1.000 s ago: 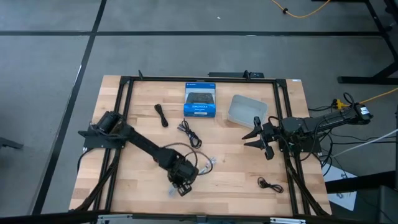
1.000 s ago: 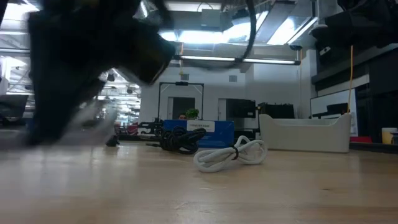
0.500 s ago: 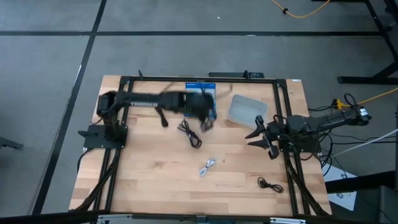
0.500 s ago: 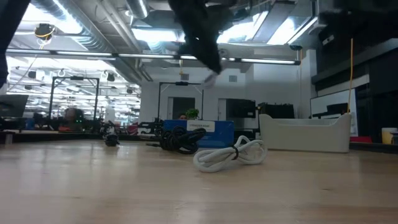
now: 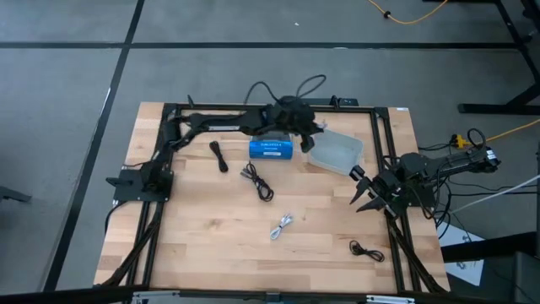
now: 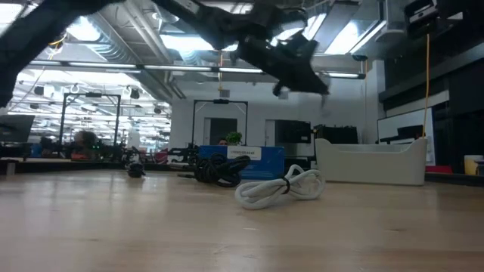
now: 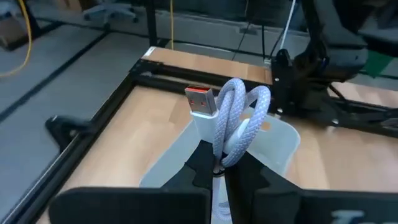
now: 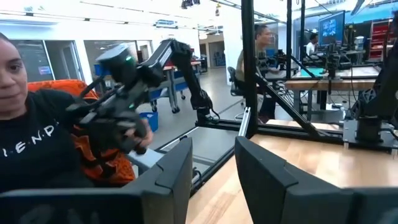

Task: Pick and place USB-C Cables
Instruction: Put the gray charger cable into the gray bin, then adjust the gray bin, then put the top black charger cable into the gray bin

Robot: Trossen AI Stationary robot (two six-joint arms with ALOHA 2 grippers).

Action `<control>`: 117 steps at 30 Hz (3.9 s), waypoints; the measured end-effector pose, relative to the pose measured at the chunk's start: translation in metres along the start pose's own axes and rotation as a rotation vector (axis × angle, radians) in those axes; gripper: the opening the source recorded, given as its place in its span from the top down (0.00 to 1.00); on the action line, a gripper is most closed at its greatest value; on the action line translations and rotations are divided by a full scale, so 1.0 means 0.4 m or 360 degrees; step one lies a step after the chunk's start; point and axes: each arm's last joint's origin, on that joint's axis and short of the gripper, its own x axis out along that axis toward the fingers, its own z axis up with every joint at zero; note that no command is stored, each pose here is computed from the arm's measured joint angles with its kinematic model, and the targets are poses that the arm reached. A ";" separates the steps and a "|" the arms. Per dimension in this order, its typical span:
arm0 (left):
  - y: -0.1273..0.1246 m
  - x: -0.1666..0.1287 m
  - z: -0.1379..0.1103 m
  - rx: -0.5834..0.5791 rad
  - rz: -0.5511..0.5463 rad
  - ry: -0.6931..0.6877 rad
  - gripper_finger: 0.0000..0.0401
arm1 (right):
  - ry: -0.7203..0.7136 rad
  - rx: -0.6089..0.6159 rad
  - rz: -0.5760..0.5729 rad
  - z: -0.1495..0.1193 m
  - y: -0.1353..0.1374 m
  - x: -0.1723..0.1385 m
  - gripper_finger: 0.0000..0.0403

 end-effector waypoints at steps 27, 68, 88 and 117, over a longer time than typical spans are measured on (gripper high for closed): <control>-0.113 0.197 -0.040 0.0364 0.0118 0.0011 0.69 | 0.0011 0.0048 0.0002 -0.002 0.000 0.000 0.69; -0.098 0.099 -0.114 0.0233 0.0833 0.0905 0.69 | 0.0112 0.0086 -0.0020 -0.018 -0.003 -0.001 0.69; -0.163 0.108 -0.117 0.0209 0.0637 0.0860 0.69 | 0.0109 0.0090 -0.0019 -0.018 -0.003 -0.001 0.69; -0.343 -0.192 0.086 0.0459 0.0519 0.0985 0.69 | 0.0073 0.0110 -0.0013 -0.012 -0.001 -0.001 0.69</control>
